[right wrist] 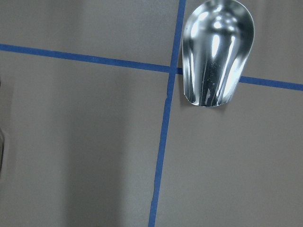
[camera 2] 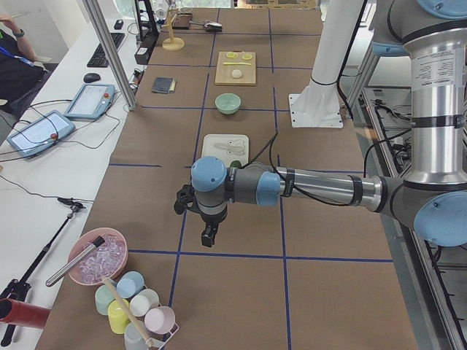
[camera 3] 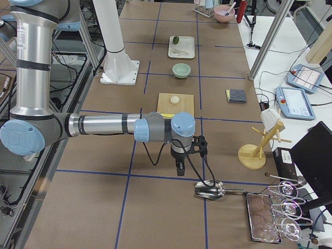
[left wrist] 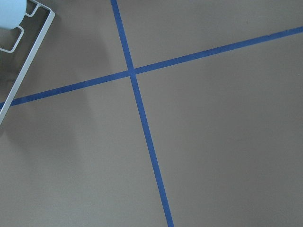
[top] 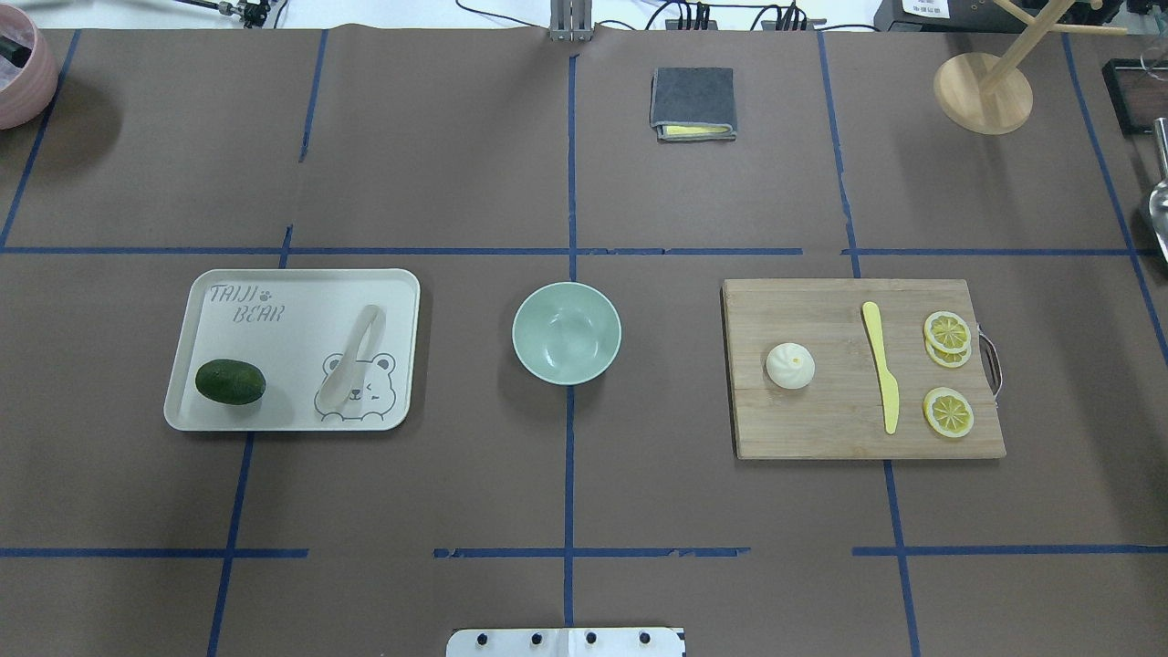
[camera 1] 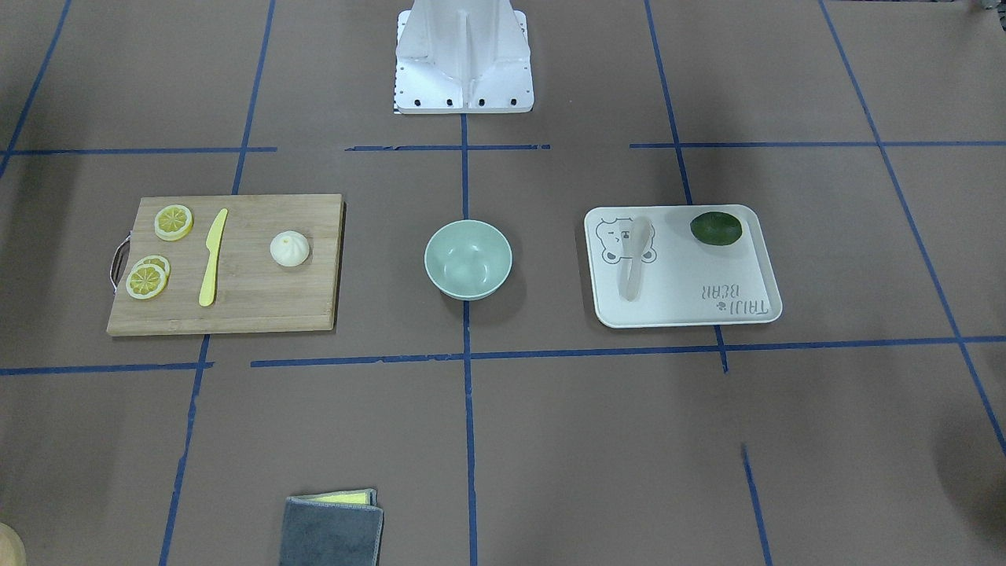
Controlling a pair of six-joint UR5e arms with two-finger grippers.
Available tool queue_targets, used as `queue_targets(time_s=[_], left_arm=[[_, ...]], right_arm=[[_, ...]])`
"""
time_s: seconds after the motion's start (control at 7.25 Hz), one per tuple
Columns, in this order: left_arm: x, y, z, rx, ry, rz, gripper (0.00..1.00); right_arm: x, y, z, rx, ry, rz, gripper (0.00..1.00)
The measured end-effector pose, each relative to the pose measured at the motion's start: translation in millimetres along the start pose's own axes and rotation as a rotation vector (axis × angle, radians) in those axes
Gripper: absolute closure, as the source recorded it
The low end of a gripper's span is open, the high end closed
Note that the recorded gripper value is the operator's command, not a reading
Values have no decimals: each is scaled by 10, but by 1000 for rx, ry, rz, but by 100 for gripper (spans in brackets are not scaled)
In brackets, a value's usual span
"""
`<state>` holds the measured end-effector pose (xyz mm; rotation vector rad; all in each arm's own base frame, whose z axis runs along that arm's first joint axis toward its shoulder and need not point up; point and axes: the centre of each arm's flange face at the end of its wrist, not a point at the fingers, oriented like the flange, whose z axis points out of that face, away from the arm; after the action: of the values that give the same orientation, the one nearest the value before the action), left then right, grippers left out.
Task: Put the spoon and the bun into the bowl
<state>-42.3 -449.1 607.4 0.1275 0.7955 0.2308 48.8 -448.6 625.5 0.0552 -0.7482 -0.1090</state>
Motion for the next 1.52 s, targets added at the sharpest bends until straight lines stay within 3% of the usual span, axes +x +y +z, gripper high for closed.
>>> queue_targets(time_s=[0.28,0.69,0.83,1.1,1.52], left_arm=[[20,-6,-22,3,-4,11,0],[171,-123,-70,33,-9,73,0],[321,-277,-109,70,-11,134,0],[721,-749,-207,133,-8,258,0],[1598,-1507,-504,312,10,526,0]], right_arm=[[-28,-39,-34,12,2,-11,0],[-143,-173,-128,112,12,-105,0],[-189,-250,-161,149,14,-140,0],[-211,-379,-179,175,11,-161,0],[-215,-414,-179,179,7,-168,0]])
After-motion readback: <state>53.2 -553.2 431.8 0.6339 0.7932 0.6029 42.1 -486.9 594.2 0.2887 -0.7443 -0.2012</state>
